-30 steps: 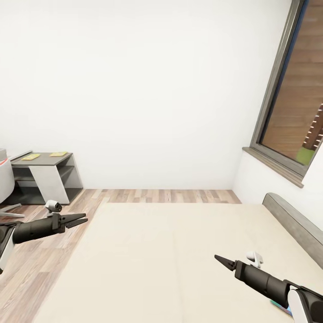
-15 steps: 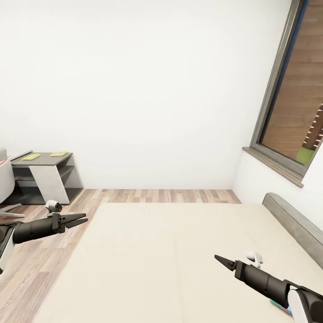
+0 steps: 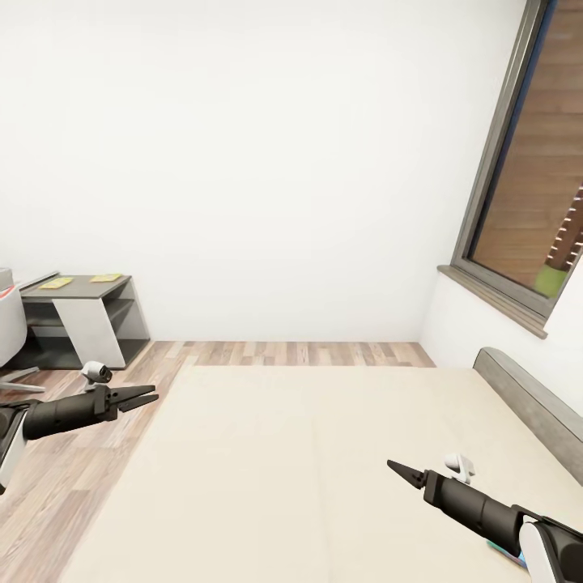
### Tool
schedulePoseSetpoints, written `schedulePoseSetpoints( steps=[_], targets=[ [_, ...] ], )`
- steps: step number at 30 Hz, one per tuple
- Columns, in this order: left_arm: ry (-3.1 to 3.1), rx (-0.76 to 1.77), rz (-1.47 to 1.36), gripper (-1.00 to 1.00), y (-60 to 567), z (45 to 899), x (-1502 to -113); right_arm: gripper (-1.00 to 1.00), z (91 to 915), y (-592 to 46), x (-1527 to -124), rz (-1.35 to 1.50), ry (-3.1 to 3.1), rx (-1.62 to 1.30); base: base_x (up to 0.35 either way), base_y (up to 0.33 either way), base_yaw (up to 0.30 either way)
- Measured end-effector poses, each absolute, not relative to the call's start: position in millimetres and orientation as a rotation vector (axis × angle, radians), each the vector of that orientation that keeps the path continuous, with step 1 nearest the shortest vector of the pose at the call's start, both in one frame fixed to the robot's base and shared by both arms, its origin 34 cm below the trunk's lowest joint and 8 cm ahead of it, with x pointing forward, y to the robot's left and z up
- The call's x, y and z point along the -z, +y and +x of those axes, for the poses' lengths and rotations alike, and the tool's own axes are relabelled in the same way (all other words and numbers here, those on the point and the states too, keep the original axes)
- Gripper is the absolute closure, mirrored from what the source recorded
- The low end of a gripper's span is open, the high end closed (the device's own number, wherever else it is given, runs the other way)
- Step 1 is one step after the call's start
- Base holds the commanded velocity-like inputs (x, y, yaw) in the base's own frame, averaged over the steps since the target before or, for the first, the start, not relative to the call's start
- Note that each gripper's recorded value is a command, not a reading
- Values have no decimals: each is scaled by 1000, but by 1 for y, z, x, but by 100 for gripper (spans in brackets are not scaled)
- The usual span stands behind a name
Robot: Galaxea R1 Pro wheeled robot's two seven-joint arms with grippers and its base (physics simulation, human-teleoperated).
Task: Put all the toys in the child's room - the three board games (two on the bed and one on the table), the two jigsaw puzzles on the table, and the tennis ball on the table - inside the toy box on the table in the child's room.
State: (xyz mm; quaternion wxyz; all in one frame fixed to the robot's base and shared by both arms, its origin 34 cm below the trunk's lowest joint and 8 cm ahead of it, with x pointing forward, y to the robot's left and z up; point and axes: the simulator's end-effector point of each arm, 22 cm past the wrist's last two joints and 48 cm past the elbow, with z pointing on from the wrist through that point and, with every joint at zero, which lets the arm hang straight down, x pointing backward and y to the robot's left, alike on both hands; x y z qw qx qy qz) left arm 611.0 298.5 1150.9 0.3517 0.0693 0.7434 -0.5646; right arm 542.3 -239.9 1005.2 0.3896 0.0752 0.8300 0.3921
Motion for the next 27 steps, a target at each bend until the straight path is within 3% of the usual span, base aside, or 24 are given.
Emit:
schedulePoseSetpoints(
  steps=[27],
  targets=[
    [1924, 1461, 179, -100, 298, 611, -1151, -100, 542, -240, -1005, 191, 2110, -997, 0, -18, 0]
  ],
)
